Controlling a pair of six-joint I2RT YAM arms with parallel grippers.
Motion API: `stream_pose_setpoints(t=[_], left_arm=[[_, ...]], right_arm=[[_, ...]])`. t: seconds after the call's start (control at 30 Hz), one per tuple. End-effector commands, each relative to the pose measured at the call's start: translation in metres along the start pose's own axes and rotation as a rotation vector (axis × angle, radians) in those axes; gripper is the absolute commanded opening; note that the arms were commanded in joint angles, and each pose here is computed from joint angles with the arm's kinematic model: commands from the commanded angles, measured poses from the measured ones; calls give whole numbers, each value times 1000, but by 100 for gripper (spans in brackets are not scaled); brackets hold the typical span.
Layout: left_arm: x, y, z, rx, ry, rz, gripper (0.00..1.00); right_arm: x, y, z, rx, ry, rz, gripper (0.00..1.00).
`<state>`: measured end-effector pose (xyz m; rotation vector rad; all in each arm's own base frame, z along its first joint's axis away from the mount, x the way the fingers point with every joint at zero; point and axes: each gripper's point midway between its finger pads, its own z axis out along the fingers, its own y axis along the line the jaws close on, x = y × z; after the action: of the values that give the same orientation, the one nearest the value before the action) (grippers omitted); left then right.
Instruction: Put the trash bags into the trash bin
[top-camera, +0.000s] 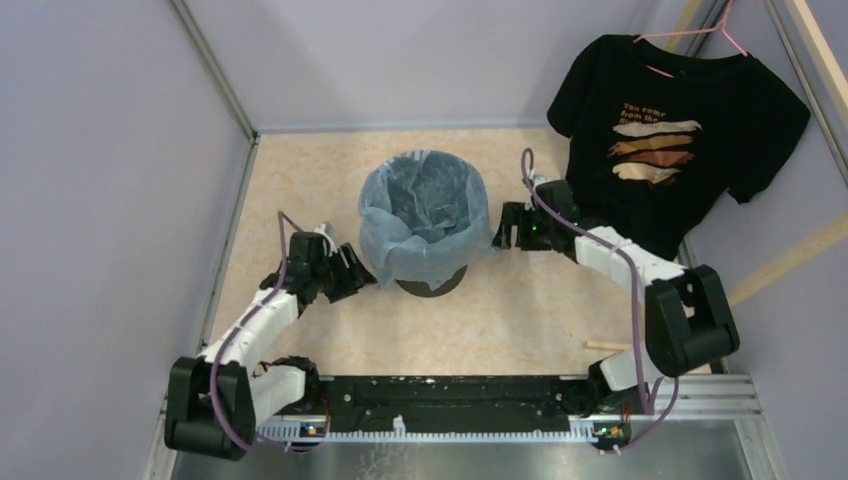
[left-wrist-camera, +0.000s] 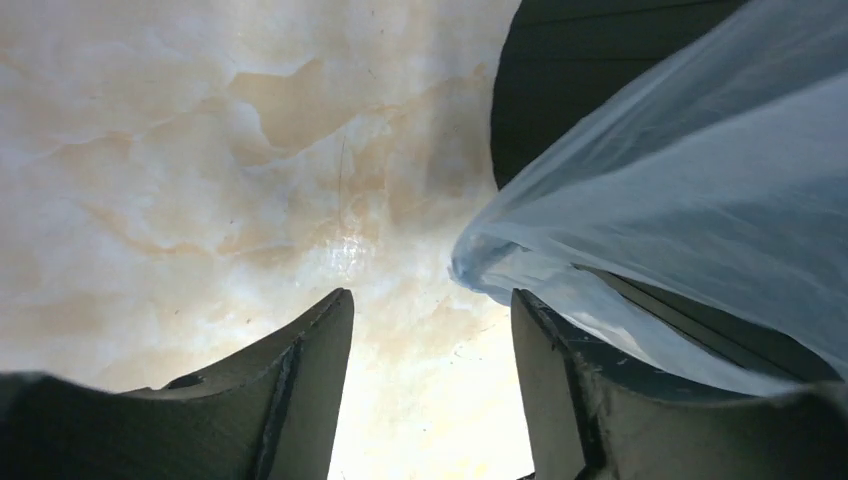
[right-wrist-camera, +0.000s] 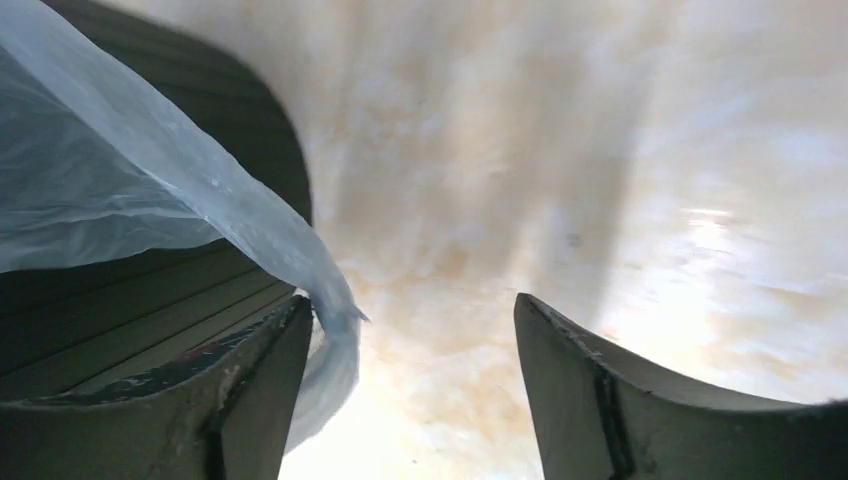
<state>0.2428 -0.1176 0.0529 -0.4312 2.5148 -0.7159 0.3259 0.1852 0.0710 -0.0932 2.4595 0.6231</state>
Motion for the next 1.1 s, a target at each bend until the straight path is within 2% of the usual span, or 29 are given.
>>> stream_pose_setpoints(t=[0.0, 0.1, 0.23, 0.3, 0.37, 0.43, 0.5, 0.53, 0.63, 0.77, 0.83, 0.97, 1.07], left_arm=[[-20, -10, -31, -44, -85, -4, 69], [-36, -4, -63, -161, -168, -44, 84], [-69, -4, -125, -263, -394, -57, 91], [-94, -35, -162, -170, -522, 82, 97], [-118, -90, -204, 14, -635, 240, 99], [-127, -135, -227, 156, -633, 347, 98], [-130, -174, -235, 284, -556, 421, 98], [-135, -189, -229, 325, -507, 438, 98], [-136, -236, -222, 414, -464, 531, 92], [-107, -290, -179, 310, -372, 715, 87], [-99, -289, -143, 193, -289, 748, 82], [-88, -277, -90, 91, -205, 753, 63], [-83, -264, -66, 44, -174, 749, 59]], right_arm=[[-57, -30, -69, 264, -170, -92, 78], [-74, -19, -96, 253, -236, -107, 82], [-78, 4, -112, 149, -274, -122, 83], [-75, 13, -115, 97, -282, -129, 82], [-73, 16, -115, 74, -284, -137, 82], [-70, 15, -113, 73, -283, -141, 82], [-68, 14, -113, 74, -279, -146, 82], [-66, 14, -113, 73, -277, -148, 82], [-61, 12, -112, 71, -273, -146, 81], [-48, 13, -110, 48, -253, -132, 82], [-40, 11, -109, 40, -241, -128, 82], [-32, 8, -109, 48, -231, -129, 82], [-30, 8, -110, 42, -233, -130, 82]])
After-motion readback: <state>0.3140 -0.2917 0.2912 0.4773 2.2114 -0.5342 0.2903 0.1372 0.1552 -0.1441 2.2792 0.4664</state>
